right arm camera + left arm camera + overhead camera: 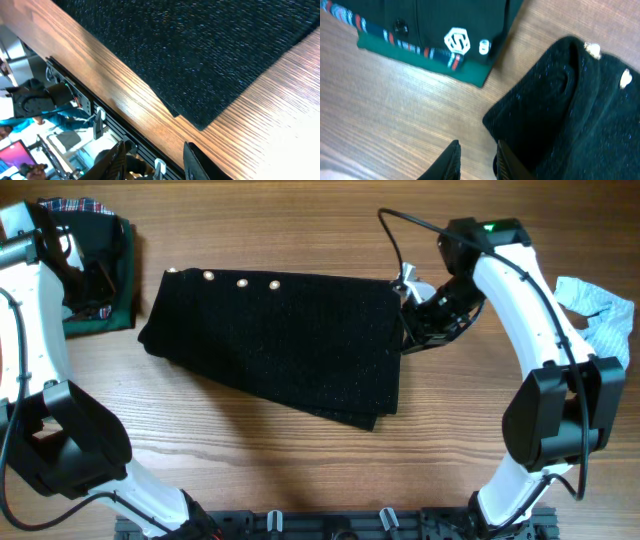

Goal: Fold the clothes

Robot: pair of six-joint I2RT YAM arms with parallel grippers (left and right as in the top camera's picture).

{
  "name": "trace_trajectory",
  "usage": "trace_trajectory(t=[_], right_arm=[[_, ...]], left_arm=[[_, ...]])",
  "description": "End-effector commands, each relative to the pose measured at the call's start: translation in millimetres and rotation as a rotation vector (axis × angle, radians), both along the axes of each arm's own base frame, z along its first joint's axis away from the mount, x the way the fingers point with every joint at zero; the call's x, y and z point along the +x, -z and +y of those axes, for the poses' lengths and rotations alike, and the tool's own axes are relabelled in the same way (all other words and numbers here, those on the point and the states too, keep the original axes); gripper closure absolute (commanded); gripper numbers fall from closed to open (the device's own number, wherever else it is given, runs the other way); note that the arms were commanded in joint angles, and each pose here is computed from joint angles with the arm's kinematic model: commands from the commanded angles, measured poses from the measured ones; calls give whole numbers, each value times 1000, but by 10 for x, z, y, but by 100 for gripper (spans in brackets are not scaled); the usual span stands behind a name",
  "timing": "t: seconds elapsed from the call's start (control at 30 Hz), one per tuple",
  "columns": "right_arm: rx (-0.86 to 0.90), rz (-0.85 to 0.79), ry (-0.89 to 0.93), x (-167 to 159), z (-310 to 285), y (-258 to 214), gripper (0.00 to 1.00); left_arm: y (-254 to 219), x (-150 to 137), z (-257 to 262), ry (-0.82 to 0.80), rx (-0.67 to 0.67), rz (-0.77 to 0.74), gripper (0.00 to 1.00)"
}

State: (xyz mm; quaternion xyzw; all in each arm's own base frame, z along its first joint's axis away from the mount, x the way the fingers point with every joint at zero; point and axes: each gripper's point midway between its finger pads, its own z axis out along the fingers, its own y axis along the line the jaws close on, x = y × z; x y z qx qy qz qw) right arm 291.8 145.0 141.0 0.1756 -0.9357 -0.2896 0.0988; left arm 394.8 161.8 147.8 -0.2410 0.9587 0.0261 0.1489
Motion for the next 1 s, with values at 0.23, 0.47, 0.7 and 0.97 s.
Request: trace_trajectory(t=[0.23,0.47,0.7,0.97], right_arm=[[-1,-152,140,470,204,43,62],[-26,-240,226,743,286,306,91],[-24,-239,178,578,472,660,96],[-85,-260,110,453,583,987,96]], left_arm=[[-361,553,-211,97,-123,-295,82],[-584,933,-626,302,-114,-443,72],[-529,984,-1340,513,-80,-400,59],[-209,726,-1635,550,-31,-203,41]])
